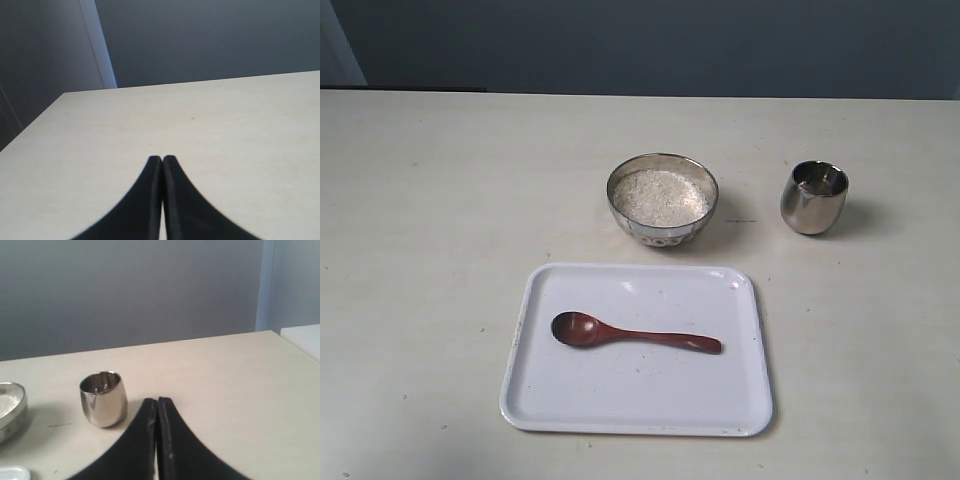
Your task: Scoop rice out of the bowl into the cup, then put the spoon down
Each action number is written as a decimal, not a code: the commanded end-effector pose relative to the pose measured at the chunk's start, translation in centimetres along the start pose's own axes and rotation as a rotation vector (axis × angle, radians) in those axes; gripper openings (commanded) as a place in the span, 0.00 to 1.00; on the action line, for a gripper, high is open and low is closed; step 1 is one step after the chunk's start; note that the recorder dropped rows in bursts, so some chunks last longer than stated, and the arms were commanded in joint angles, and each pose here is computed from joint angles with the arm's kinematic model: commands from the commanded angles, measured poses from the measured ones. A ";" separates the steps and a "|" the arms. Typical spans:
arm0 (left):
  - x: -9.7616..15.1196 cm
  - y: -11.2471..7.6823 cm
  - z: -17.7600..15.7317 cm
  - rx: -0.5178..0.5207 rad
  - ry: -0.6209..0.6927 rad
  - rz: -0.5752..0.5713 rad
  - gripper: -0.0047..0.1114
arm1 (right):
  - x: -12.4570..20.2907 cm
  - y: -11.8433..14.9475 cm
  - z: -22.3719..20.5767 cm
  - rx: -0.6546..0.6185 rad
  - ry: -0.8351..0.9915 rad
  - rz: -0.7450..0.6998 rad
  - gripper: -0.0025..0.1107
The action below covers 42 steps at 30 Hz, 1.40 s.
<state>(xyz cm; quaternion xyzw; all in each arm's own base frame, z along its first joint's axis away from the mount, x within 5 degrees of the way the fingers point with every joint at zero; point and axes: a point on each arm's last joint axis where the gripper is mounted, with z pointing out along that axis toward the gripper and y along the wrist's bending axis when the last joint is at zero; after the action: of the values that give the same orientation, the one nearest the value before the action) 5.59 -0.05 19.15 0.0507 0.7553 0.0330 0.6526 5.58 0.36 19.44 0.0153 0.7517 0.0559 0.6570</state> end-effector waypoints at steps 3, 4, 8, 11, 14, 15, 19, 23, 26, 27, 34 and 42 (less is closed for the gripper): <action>-0.2 0.0 -0.1 0.006 -0.018 -0.010 0.04 | 0.8 -0.2 0.0 0.018 0.071 0.004 0.01; -0.2 0.0 -0.1 0.006 -0.018 -0.010 0.04 | 0.8 -0.1 0.0 0.017 0.071 0.006 0.01; -0.2 0.0 -0.1 0.006 -0.018 -0.010 0.04 | 0.7 -0.1 0.0 0.017 0.070 0.006 0.01; -0.2 0.0 -0.1 0.006 -0.018 -0.010 0.04 | 0.7 -0.1 0.0 0.017 0.070 0.008 0.01; -0.2 0.0 -0.1 0.006 -0.018 -0.010 0.04 | 0.7 -0.1 0.0 0.017 0.070 0.008 0.01; -0.2 0.0 -0.1 0.006 -0.018 -0.010 0.04 | 0.7 -0.1 0.0 0.017 0.070 0.008 0.01; -0.2 0.0 -0.1 0.006 -0.018 -0.010 0.04 | 0.7 -0.1 0.0 0.017 0.070 0.008 0.01; -0.2 0.0 -0.1 0.006 -0.018 -0.010 0.04 | 0.7 -0.1 0.0 0.017 0.070 0.008 0.01; -0.2 0.0 -0.1 0.006 -0.018 -0.010 0.04 | 0.7 -0.1 0.0 0.017 0.070 0.008 0.01; -0.2 0.0 -0.1 0.006 -0.018 -0.010 0.04 | 0.7 -0.1 0.0 0.017 0.070 0.008 0.01; -0.2 0.0 -0.1 0.006 -0.018 -0.010 0.04 | 0.7 -0.1 0.0 0.017 0.070 0.010 0.01; -0.2 0.0 -0.1 0.006 -0.018 -0.010 0.04 | 0.7 -0.1 0.0 0.017 0.070 0.010 0.01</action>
<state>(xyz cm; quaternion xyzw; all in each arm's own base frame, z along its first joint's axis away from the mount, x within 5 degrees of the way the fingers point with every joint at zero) 5.59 -0.05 19.15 0.0507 0.7553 0.0330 0.6526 5.47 0.32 18.68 0.0203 0.7773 0.0545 0.6264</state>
